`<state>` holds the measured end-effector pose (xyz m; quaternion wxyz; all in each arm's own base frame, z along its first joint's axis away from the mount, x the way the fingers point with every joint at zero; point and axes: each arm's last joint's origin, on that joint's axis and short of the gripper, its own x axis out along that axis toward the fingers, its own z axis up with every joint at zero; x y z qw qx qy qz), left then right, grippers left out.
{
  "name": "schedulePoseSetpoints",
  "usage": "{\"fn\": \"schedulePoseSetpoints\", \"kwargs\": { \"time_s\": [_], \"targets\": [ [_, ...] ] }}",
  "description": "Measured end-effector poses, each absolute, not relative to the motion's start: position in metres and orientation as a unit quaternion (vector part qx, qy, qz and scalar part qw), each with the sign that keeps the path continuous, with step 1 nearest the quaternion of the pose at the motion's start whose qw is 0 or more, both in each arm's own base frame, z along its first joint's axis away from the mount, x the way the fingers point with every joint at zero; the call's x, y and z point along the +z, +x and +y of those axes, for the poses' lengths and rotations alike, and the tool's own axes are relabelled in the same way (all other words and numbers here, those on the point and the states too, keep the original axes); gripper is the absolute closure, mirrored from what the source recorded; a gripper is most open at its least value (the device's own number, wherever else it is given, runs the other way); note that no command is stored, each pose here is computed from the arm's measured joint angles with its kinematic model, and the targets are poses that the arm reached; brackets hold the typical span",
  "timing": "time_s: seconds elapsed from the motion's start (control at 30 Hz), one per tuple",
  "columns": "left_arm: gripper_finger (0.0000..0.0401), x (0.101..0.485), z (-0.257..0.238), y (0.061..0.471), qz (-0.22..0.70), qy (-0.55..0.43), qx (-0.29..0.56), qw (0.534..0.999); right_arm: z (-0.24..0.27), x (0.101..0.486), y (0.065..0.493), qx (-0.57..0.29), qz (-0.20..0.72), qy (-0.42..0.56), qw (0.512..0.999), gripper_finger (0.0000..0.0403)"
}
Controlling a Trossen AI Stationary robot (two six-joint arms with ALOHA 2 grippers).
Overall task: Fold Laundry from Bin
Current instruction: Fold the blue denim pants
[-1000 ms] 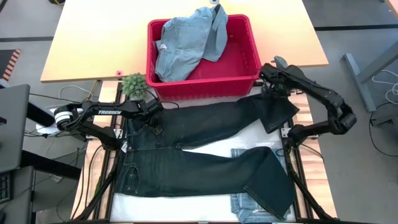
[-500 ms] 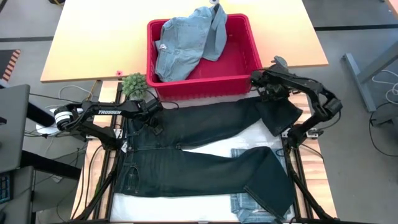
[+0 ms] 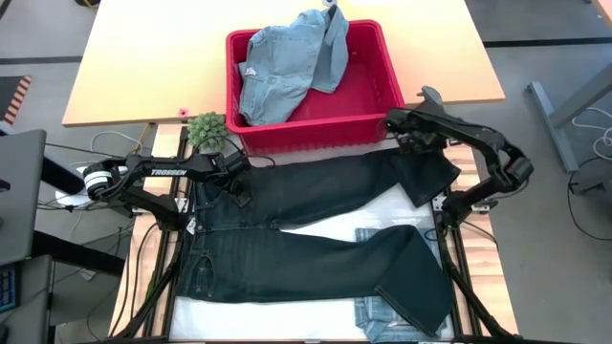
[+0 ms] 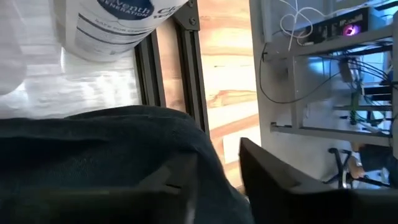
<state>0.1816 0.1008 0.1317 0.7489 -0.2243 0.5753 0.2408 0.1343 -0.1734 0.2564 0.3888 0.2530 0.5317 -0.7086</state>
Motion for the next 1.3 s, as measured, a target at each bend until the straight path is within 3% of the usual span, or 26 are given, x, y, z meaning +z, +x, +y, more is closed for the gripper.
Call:
{"fn": "schedulePoseSetpoints", "kwargs": {
  "time_s": [0.2, 0.3, 0.47, 0.6, 0.9, 1.3],
  "targets": [
    [0.0401, 0.132, 0.101, 0.182, 0.575, -0.224, 0.24, 0.749, -0.167, 0.27, 0.127, -0.721, 0.502, 0.25, 0.408, 0.0147],
    [0.0401, 0.132, 0.101, 0.182, 0.575, -0.224, 0.24, 0.749, -0.162, 0.277, 0.123, -0.711, 0.49, 0.268, 0.428, 0.0113],
    [0.0401, 0.132, 0.101, 0.182, 0.575, -0.221, 0.239, 0.75, -0.143, 0.281, 0.145, -0.576, 0.526, 0.307, 0.545, 0.0102],
    [0.0401, 0.132, 0.101, 0.182, 0.575, -0.221, 0.239, 0.75, -0.113, 0.271, 0.173, -0.506, 0.573, 0.276, 0.583, 0.0101],
    [0.0401, 0.132, 0.101, 0.182, 0.579, -0.211, 0.232, 0.753, -0.056, 0.201, 0.184, -0.488, 0.657, 0.275, 0.505, 0.0101],
    [0.0401, 0.132, 0.101, 0.182, 0.579, -0.212, 0.232, 0.752, -0.048, 0.153, 0.162, -0.485, 0.659, 0.336, 0.466, 0.0102]
  ]
}}
